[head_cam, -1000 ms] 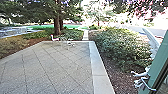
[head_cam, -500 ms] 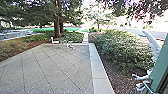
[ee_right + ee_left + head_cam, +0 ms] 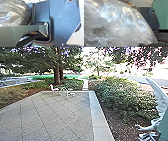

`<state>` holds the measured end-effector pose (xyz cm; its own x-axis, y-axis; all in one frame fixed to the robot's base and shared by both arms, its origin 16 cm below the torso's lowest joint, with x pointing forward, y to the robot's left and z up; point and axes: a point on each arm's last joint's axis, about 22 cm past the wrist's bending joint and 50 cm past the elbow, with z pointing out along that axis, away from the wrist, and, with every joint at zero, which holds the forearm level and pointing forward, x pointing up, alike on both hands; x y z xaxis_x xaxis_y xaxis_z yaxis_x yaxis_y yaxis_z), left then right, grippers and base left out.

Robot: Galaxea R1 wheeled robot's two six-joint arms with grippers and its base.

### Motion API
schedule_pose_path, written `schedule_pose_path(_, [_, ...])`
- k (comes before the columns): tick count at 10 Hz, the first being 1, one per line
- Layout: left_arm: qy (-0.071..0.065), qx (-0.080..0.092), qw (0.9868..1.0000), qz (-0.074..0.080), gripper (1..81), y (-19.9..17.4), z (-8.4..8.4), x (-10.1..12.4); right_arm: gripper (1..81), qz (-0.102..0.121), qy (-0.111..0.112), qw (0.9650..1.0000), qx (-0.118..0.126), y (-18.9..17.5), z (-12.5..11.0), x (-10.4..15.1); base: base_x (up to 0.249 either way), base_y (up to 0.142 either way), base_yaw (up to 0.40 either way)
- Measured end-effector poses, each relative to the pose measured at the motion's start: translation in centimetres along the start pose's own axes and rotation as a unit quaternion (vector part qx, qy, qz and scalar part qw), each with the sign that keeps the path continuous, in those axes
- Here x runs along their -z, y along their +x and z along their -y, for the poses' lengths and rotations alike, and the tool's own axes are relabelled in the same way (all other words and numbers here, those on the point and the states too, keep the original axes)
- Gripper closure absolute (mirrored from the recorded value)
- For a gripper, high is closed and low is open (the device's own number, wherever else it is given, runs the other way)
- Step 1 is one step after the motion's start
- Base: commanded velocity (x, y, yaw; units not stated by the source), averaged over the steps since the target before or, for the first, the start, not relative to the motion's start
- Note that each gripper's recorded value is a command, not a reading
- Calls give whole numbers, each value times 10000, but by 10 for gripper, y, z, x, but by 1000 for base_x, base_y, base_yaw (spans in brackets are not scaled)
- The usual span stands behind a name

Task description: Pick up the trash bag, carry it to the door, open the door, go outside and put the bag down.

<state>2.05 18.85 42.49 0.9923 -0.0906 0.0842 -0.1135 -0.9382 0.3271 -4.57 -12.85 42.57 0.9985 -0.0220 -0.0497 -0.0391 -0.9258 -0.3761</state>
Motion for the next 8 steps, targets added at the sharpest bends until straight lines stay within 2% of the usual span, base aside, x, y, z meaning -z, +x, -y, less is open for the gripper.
schedule_pose_path(3, [7,-2,10000,-12,811,2,1,0,10,-23,-2,10000,-17,4,-1,0,0,0,0])
schedule_pose_path(4, [-5,24,10000,31,811,-5,0,0,10,-19,-2,10000,0,4,0,0,0,0,0])
schedule_pose_path(5, [11,88,10000,-4,811,-6,2,1,10,11,-11,10000,54,4,-1,1,0,0,0])
schedule_pose_path(6, [20,200,9998,-62,811,-7,2,1,10,67,-20,9998,164,6,-1,1,0,0,0])
schedule_pose_path(8, [85,541,9983,-186,811,-22,9,4,10,225,-61,9985,496,10,-4,2,0,0,0])
